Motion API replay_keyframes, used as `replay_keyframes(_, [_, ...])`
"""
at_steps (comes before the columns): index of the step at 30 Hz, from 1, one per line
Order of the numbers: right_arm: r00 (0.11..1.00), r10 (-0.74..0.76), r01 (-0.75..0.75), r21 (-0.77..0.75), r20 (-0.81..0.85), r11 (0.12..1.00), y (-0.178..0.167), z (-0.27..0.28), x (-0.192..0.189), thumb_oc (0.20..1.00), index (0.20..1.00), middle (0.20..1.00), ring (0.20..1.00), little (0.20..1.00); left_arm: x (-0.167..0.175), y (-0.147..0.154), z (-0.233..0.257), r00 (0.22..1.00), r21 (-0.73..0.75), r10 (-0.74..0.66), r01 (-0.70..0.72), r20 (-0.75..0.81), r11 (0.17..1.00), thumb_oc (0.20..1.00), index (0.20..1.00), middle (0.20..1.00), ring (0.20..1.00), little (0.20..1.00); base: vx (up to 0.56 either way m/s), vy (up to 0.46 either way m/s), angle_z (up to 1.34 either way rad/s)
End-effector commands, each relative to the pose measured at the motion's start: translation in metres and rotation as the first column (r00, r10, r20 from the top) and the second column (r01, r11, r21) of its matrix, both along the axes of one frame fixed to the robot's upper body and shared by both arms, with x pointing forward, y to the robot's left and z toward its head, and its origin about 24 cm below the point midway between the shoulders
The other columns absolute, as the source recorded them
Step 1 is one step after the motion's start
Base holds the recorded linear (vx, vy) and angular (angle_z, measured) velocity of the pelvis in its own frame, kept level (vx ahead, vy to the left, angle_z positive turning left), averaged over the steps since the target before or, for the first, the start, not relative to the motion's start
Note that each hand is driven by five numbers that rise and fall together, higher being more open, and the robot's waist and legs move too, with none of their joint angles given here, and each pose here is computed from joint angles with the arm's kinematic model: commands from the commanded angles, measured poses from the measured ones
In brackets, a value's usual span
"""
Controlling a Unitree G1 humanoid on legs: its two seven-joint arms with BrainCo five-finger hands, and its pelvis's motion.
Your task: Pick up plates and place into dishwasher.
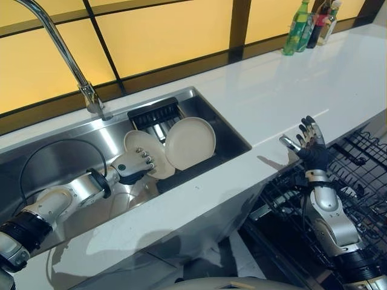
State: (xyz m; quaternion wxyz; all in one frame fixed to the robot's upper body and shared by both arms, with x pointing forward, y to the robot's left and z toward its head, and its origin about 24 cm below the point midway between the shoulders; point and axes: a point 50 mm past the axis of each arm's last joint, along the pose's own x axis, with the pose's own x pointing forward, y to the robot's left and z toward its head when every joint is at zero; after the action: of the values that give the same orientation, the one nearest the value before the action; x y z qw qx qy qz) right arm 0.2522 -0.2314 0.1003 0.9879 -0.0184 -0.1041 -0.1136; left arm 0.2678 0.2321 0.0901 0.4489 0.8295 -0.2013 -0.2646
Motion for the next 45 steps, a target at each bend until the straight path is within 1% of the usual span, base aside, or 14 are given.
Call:
replay_keyframes(1, [0.995,0.048,-0.045,-0.035,0.089,0.998,0.001,0.023,0.001,1.000,1.000,1.000,1.000,1.000,0.019,0.033,0.023,0.984,0.135,0.165,-0.174,0.070,0.975,0.266,0.266,0.266,0.266,0.266,0.04,0.004,0.00])
replay_keyframes(3, [0.995,0.047,-0.044,-0.034,0.085,0.998,0.002,0.023,0.001,1.000,1.000,1.000,1.000,1.000,0.019,0.037,0.022,0.980,0.146,0.187,-0.196,0.072,0.970,0.200,0.200,0.200,0.200,0.200,0.04,0.006,0.00])
replay_keyframes(14, [0.996,0.041,-0.038,-0.027,0.079,0.999,0.001,0.024,0.002,1.000,1.000,1.000,1.000,1.000,0.022,0.043,0.033,0.978,0.220,0.198,-0.206,0.057,0.954,0.200,0.200,0.200,0.200,0.200,0.01,0.000,0.00])
replay_keyframes(24, [0.996,0.037,-0.035,-0.023,0.084,0.999,-0.001,0.026,0.002,1.000,1.000,1.000,1.000,1.000,0.019,0.044,0.039,0.982,0.263,0.188,-0.181,-0.003,0.948,0.200,0.200,0.200,0.200,0.200,0.00,0.000,0.00])
replay_keyframes(33, [0.995,0.036,-0.034,-0.019,0.090,0.999,-0.002,0.026,0.000,1.000,1.000,1.000,1.000,1.000,0.019,0.046,0.048,0.982,0.279,0.187,-0.183,0.013,0.943,0.200,0.200,0.200,0.200,0.200,-0.02,0.004,0.02])
replay_keyframes(37, [0.994,0.039,-0.037,-0.019,0.100,0.999,-0.002,0.029,0.003,1.000,1.000,1.000,1.000,1.000,0.021,0.042,0.058,0.984,0.300,0.176,-0.173,0.016,0.938,0.200,0.200,0.200,0.200,0.200,-0.05,0.010,0.03])
replay_keyframes(40, [0.994,0.039,-0.038,-0.017,0.106,0.999,-0.002,0.030,0.003,1.000,1.000,1.000,1.000,1.000,0.024,0.043,0.067,0.982,0.302,0.185,-0.189,0.042,0.935,0.200,0.200,0.200,0.200,0.200,-0.05,0.001,0.02])
replay_keyframes(43, [0.993,0.043,-0.042,-0.018,0.110,0.999,-0.001,0.031,0.004,1.000,1.000,1.000,1.000,1.000,0.028,0.045,0.077,0.976,0.265,0.196,-0.215,0.095,0.940,0.200,0.200,0.200,0.200,0.200,-0.04,0.007,0.08])
replay_keyframes(45, [0.992,0.049,-0.047,-0.022,0.118,0.999,-0.002,0.033,0.003,1.000,1.000,1.000,1.000,1.000,0.030,0.046,0.090,0.965,0.189,0.204,-0.234,0.168,0.954,0.200,0.200,0.200,0.200,0.200,-0.05,0.013,0.14])
